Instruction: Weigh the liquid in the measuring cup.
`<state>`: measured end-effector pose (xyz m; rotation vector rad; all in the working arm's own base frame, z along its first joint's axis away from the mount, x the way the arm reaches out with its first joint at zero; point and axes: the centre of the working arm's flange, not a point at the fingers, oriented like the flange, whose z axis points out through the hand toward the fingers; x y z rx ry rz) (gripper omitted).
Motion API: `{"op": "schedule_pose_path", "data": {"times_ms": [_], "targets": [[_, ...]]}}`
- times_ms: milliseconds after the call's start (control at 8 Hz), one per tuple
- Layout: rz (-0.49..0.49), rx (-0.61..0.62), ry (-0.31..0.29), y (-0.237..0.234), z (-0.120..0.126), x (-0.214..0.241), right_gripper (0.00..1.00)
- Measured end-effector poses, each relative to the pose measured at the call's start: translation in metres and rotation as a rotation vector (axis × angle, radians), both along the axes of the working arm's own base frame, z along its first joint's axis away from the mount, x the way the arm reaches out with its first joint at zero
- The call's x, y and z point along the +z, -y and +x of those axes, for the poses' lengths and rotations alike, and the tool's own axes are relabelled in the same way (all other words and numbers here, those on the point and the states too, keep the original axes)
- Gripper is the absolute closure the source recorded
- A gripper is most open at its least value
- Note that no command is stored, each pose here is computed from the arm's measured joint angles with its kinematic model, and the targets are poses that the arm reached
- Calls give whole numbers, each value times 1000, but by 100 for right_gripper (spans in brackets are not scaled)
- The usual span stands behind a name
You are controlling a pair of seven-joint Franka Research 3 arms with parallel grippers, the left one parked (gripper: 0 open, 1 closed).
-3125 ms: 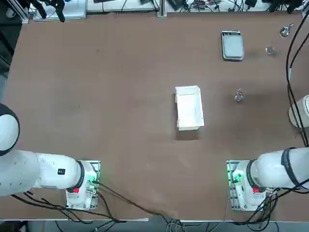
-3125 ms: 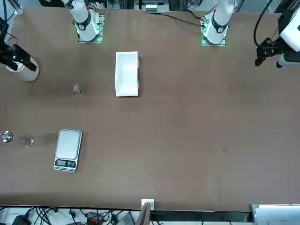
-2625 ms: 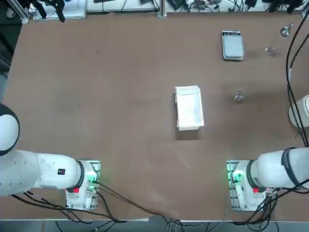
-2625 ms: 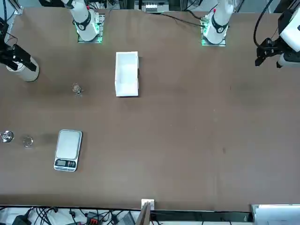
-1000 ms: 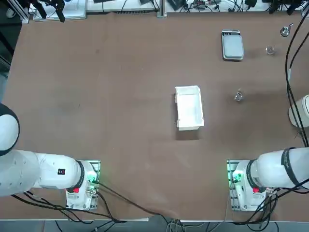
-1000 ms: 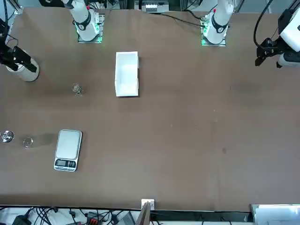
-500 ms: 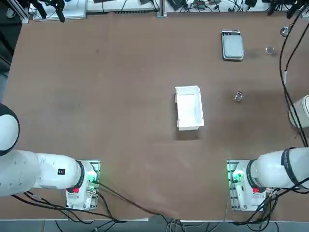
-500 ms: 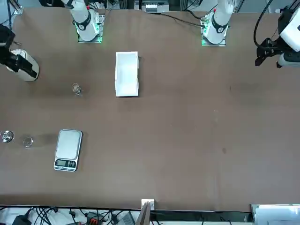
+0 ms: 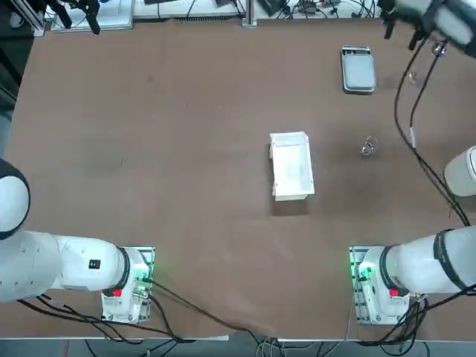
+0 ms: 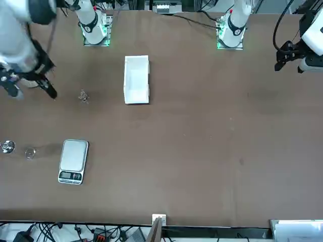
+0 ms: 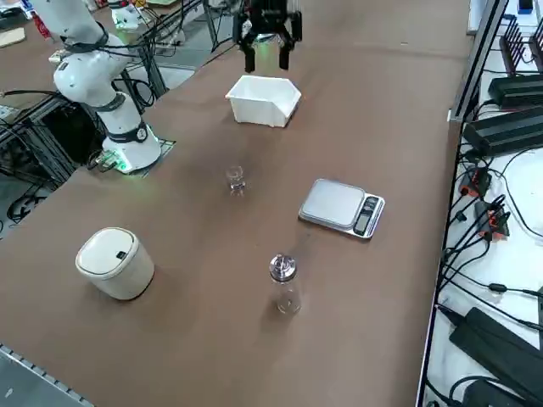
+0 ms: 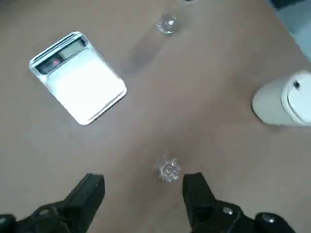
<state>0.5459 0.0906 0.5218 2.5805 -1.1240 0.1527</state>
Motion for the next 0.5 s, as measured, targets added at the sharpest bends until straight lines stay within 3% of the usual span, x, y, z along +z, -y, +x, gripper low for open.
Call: {"op": "schedule_pose_path", "data": {"times_ms": [500], "targets": [[-208, -315, 59, -60, 10, -111, 2]]}}
